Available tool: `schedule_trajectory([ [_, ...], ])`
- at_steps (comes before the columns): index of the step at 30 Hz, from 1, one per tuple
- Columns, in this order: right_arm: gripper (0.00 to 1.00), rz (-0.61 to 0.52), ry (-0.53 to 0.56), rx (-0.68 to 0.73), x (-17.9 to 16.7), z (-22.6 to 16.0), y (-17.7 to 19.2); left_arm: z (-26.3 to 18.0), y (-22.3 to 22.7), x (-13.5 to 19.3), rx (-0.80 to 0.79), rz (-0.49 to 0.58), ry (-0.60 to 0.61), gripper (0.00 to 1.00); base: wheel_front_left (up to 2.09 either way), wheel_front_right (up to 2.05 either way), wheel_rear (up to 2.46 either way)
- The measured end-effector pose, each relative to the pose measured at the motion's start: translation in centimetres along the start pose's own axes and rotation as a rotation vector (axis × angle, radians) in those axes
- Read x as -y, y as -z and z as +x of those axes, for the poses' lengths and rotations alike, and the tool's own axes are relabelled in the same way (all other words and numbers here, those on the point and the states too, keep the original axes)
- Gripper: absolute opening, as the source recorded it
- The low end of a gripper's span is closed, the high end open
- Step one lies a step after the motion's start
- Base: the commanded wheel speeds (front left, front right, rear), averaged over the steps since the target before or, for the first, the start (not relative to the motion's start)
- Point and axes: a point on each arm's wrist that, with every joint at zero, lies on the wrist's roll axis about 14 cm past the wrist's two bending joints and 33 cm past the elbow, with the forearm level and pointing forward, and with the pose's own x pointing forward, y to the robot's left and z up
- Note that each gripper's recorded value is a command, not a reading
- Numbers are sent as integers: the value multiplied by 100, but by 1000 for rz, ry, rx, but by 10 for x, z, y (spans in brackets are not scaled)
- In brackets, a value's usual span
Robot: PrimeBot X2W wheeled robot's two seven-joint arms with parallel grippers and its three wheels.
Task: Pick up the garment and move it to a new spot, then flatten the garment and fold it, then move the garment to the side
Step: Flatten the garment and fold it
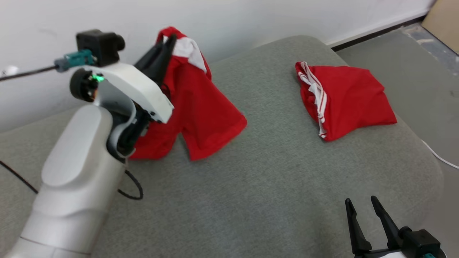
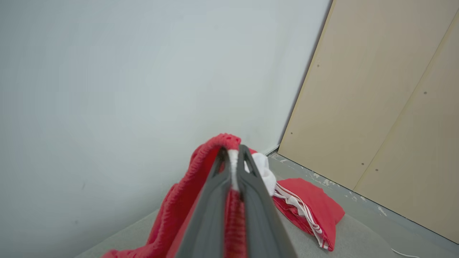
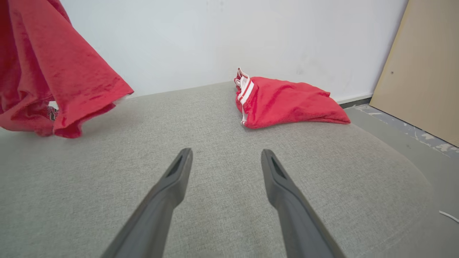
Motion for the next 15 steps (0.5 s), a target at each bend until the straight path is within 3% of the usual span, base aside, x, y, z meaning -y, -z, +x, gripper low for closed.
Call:
schedule_trajectory([
  [9, 100, 9, 47, 3, 14, -6, -1, 14, -13, 19, 70, -35, 62, 0, 0, 0, 0],
  [15, 100, 12, 15, 6, 5, 1, -1, -15, 17, 53, 53, -89, 146, 0, 0, 0, 0],
])
